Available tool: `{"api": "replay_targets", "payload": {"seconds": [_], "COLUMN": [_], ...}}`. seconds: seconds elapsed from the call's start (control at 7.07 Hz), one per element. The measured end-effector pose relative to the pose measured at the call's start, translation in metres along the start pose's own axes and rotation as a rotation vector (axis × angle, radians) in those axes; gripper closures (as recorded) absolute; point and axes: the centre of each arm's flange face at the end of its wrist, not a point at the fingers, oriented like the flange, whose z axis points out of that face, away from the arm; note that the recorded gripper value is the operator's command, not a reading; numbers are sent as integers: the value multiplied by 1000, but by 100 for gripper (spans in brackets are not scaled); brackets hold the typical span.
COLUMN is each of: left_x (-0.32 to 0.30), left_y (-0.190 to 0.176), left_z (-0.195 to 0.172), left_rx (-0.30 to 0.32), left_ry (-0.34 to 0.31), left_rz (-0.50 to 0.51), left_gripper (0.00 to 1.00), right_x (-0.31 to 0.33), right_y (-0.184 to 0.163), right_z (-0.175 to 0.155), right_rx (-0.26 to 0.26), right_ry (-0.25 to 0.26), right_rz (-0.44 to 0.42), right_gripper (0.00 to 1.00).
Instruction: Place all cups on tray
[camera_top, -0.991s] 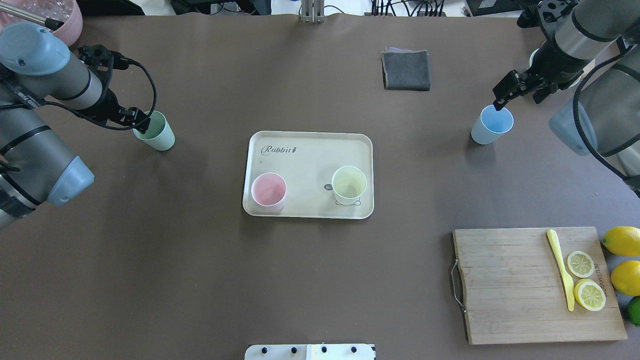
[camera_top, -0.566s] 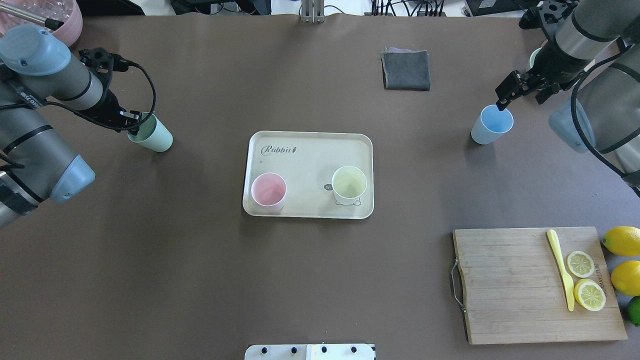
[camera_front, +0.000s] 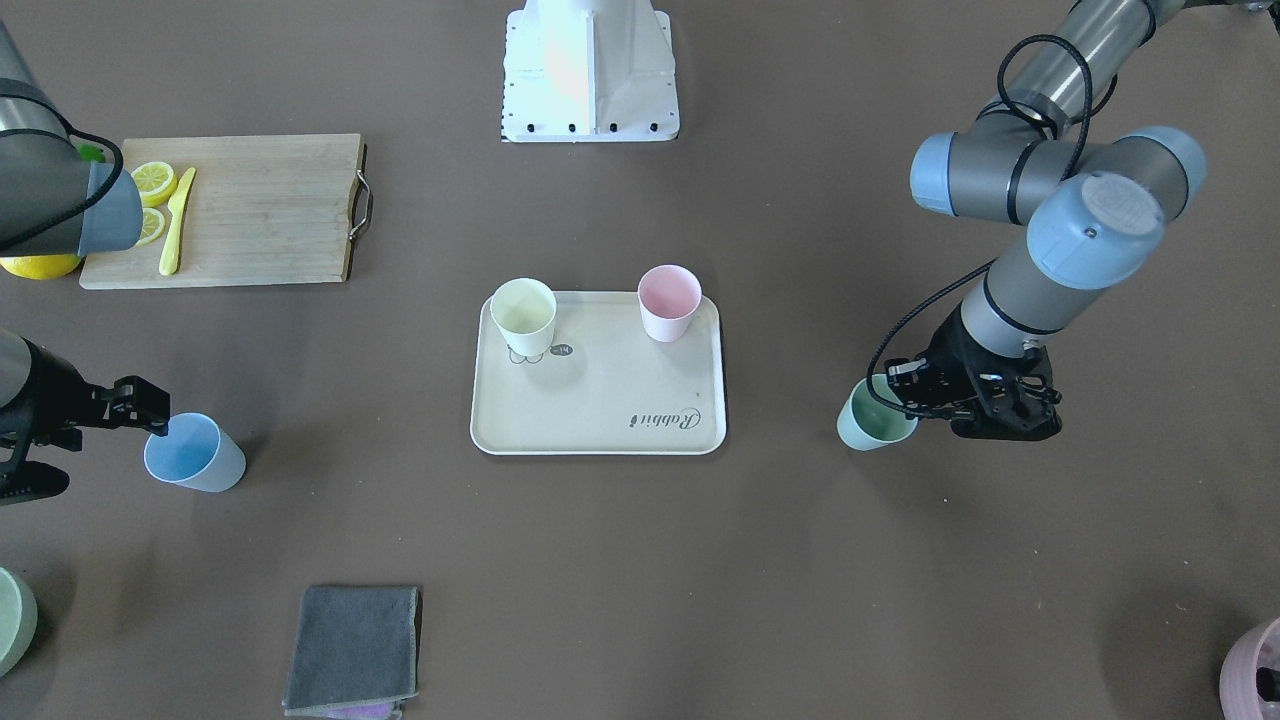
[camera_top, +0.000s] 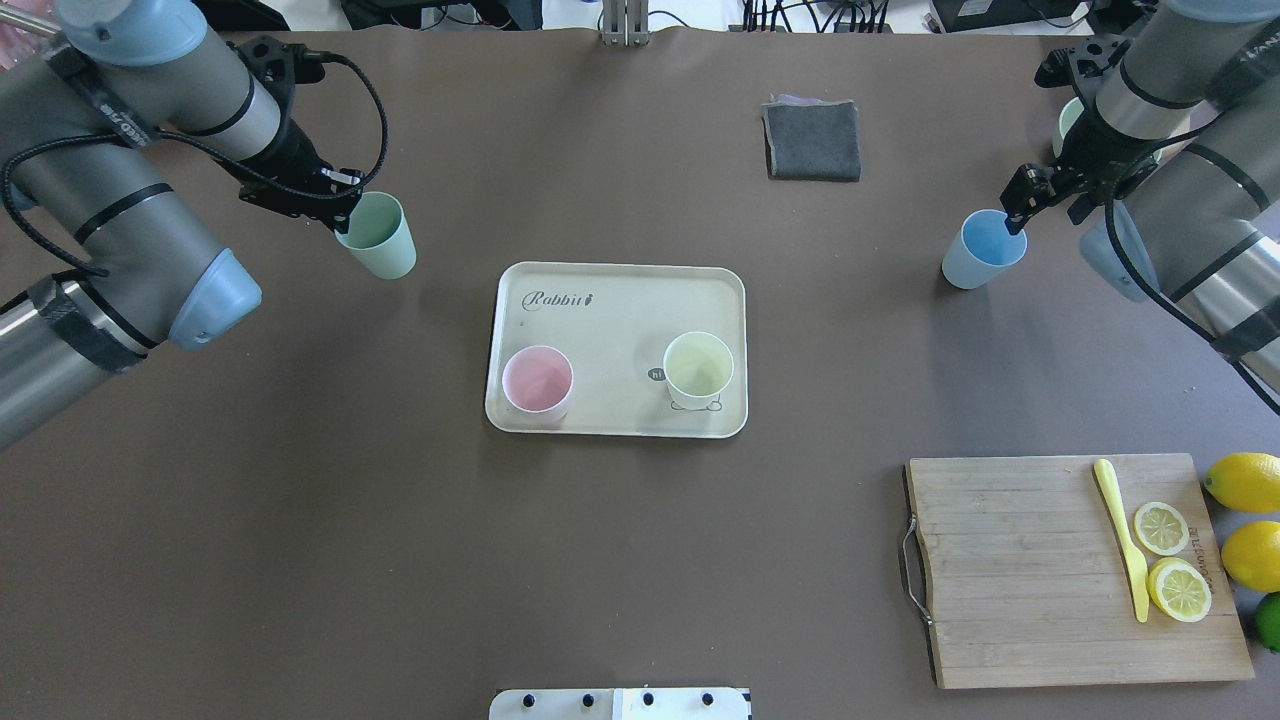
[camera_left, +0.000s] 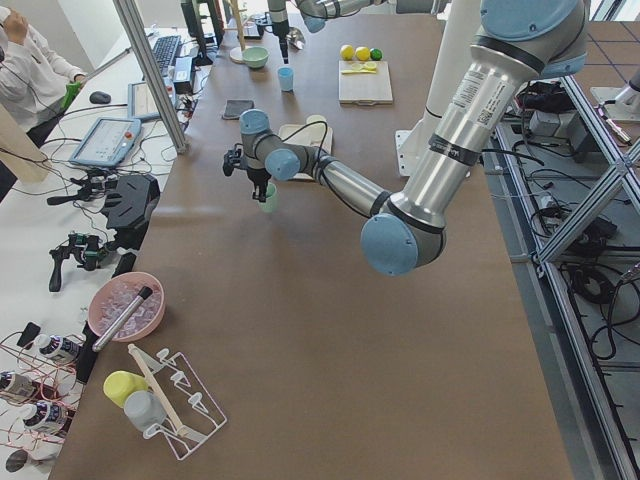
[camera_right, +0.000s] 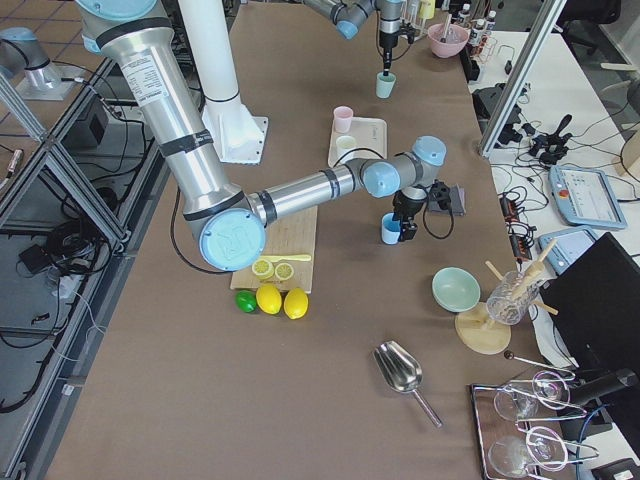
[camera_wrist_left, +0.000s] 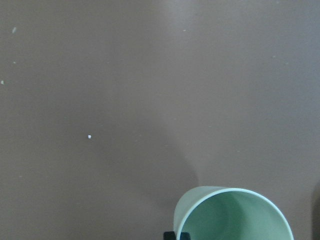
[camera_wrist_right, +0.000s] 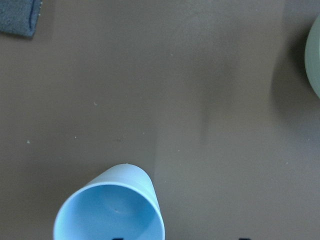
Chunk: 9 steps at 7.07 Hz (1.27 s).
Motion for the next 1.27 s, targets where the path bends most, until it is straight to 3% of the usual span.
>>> {"api": "replay_targets", "payload": {"seconds": [0.42, 0.71, 0.85, 0.99, 1.27], "left_x": [89, 132, 150, 162, 167], "left_y": [32, 58, 65, 71, 73], "left_z": [24, 44, 52, 58, 59], "left_rx": [-8, -12, -9, -2, 11], "left_ry": [22, 23, 19, 14, 10], "left_rz": [-81, -106, -108, -104, -95], "left_gripper": [100, 100, 86, 2, 1], "right_x": [-1, -45, -85, -138, -241], "right_y": [-8, -17, -20, -21, -11], "right_z": [21, 6, -5, -13, -21], "right_rx": [-15, -14, -8, -6, -19], "right_ry": [-12, -84, -120, -151, -203], "right_rz": [-7, -8, -6, 15, 73], "right_gripper": [100, 100, 100, 100, 100]}}
